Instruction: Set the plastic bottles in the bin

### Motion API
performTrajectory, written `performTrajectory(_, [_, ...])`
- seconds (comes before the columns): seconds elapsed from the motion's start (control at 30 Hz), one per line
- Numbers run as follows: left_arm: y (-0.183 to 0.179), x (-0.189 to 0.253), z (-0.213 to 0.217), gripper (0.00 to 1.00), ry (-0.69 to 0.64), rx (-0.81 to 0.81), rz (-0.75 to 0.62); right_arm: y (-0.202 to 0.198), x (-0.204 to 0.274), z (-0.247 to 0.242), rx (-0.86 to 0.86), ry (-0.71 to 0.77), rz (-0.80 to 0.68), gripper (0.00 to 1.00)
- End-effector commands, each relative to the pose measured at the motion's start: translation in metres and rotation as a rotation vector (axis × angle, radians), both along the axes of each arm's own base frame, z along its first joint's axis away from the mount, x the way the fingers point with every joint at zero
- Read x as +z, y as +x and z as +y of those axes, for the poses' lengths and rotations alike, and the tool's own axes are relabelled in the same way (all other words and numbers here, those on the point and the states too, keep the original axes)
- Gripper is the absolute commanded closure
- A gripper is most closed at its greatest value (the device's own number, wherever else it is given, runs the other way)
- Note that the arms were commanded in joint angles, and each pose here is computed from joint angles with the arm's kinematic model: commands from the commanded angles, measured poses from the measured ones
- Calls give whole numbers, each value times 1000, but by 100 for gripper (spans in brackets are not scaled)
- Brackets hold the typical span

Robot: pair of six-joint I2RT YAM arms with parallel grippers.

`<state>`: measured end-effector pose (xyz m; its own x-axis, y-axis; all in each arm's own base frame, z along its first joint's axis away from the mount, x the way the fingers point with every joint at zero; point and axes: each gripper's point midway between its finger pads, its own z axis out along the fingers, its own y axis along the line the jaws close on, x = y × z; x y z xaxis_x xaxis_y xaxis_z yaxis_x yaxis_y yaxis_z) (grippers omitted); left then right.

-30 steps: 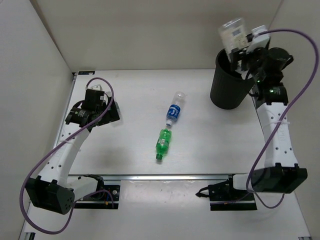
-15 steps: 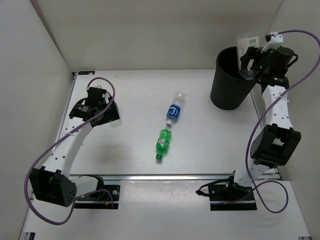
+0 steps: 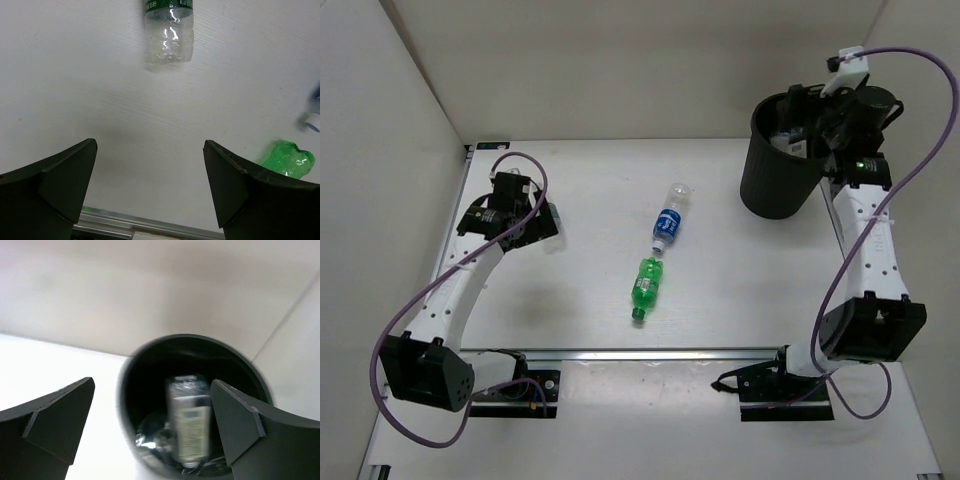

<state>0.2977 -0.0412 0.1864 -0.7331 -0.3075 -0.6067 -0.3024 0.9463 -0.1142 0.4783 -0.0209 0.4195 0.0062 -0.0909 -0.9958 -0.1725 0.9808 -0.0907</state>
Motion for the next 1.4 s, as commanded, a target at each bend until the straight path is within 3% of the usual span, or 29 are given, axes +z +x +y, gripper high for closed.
performTrajectory(0.0, [-6, 4, 3, 1, -14, 10, -30, -36, 28, 38, -24, -72, -25, 1])
performTrajectory(0.1, [-12, -2, 0, 1, -2, -13, -7, -67, -3, 132, 88, -85, 66, 0])
performTrajectory(0.2, [-17, -5, -4, 1, -7, -32, 1, -88, -55, 186, 183, 52, 241, 1])
performTrajectory(0.4, [-26, -4, -5, 1, -9, -57, 1, -97, -138, 252, 145, 205, 478, 1])
performTrajectory(0.5, [-30, -6, -1, 1, -5, -60, 5, -87, -187, 262, 77, 278, 592, 1])
performTrajectory(0.83, [-45, 2, 10, 1, 20, -36, -12, -38, -282, 252, -185, 133, 752, 1])
performTrajectory(1.17, [-21, 28, 3, 2, 9, -64, -89, 0, -332, 257, -172, 184, 828, 1])
performTrajectory(1.37, [10, 29, -11, 1, 3, -98, -91, 11, -349, 254, -169, 183, 847, 12])
